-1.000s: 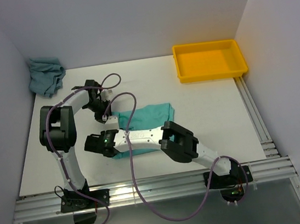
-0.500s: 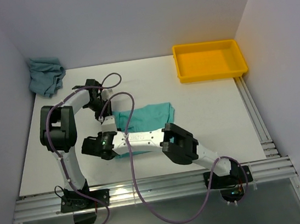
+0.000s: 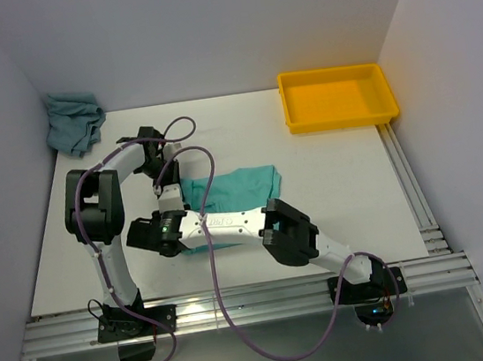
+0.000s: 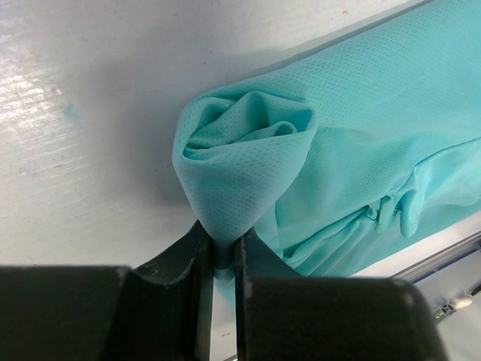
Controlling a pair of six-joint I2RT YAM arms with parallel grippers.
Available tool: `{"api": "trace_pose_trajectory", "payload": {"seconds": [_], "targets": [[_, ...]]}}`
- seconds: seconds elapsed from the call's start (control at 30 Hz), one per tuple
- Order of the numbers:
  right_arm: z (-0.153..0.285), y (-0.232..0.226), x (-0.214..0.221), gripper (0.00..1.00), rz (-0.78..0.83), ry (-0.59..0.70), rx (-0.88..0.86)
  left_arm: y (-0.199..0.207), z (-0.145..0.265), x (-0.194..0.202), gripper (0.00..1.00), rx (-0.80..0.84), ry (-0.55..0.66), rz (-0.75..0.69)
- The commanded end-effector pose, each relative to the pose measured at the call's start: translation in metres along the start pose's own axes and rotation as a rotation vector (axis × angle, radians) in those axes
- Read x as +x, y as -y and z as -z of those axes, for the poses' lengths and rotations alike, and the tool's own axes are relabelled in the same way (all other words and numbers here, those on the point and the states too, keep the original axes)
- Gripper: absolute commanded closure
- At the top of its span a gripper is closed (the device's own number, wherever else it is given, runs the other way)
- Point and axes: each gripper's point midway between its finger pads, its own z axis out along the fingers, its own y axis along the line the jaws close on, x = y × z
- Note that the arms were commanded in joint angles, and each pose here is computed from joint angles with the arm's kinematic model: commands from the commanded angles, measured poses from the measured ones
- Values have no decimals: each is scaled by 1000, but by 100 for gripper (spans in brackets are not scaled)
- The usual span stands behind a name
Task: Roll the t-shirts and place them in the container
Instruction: Roll the tshirt
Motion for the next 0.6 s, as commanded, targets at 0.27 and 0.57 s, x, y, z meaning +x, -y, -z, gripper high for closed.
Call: {"api": "trace_pose_trajectory", "payload": {"seconds": [0.27,0.57], "targets": [[-16,6,32,50,11,-60,32,3,-2,-11,86,-12,22,-14],[-18,2,43,68,-46,-106,-36,9,3,-15,76,13,30,-30]]}}
